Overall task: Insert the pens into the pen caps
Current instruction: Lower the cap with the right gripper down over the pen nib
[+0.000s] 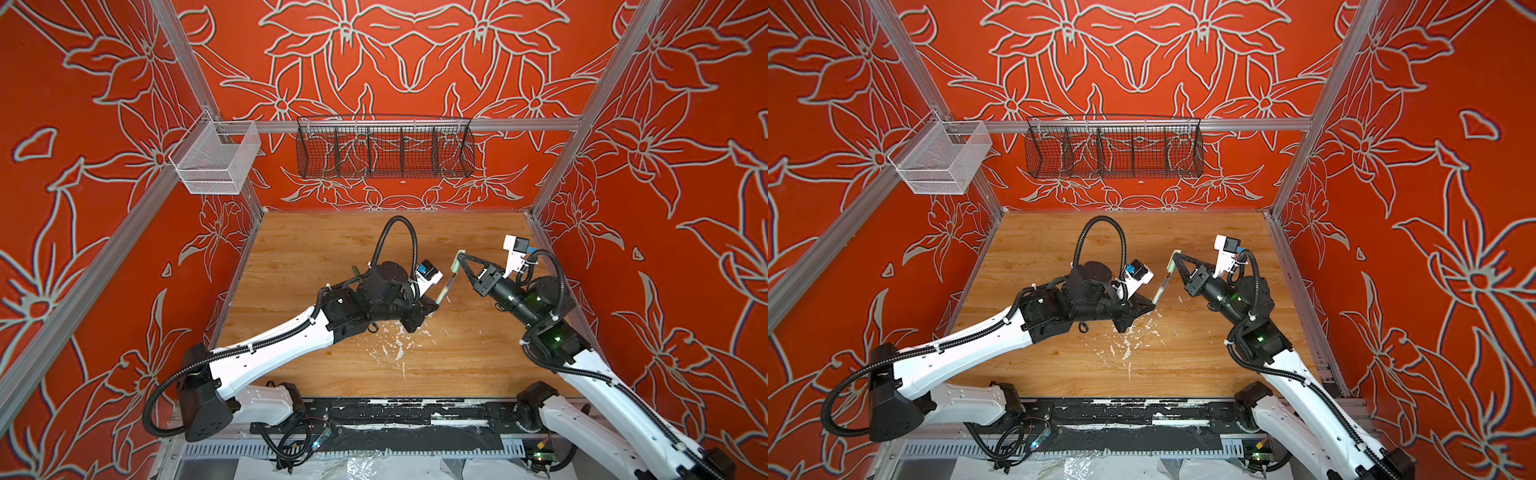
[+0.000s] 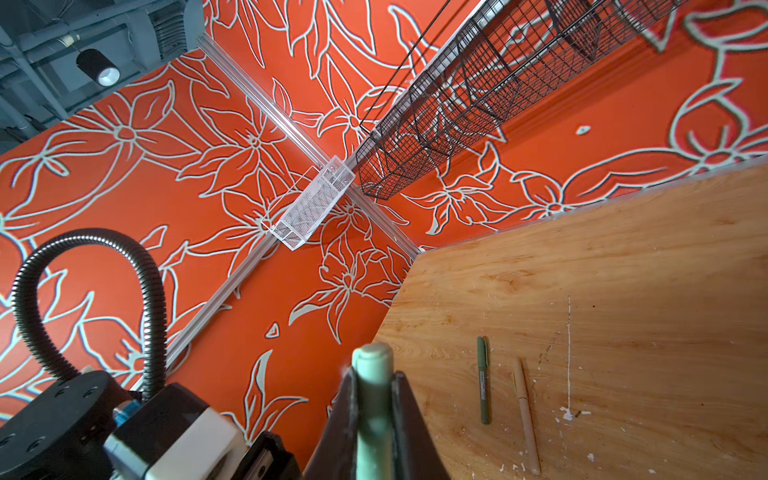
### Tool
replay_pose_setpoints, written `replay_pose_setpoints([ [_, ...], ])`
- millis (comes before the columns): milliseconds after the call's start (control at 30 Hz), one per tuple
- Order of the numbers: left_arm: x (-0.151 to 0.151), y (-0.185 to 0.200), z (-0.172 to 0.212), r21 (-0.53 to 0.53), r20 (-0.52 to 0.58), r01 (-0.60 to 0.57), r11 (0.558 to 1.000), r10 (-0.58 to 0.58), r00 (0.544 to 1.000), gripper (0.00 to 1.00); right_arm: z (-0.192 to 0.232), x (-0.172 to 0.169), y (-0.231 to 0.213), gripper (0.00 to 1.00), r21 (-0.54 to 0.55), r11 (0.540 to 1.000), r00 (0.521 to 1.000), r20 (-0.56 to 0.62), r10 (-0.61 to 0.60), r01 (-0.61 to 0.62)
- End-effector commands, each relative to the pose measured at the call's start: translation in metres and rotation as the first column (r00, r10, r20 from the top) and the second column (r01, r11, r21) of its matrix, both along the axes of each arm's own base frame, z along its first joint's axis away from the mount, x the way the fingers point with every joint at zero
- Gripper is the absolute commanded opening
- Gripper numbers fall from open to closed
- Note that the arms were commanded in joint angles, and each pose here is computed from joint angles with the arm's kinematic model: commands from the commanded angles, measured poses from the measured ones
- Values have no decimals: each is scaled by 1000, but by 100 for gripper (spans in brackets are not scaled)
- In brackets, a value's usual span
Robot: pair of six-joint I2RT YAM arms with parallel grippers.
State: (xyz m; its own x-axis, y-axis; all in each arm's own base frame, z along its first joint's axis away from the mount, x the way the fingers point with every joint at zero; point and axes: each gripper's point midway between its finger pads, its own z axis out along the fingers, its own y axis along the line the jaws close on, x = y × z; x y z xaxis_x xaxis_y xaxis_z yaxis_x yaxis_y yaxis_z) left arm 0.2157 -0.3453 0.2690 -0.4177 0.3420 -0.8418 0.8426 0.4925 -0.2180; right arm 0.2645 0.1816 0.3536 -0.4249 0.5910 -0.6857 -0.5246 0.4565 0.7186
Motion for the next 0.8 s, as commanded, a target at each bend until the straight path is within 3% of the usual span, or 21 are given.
replay_pose_setpoints([
  [0,-2,-1,5,-8,21,12,1000,-12,1000,0,16,-8,0,0,37,999,999,52,11,-13],
  [767,0,-1,6,-9,28,2,1000,-1,1000,0,12,-19,5,0,25,998,998,38,50,-51],
])
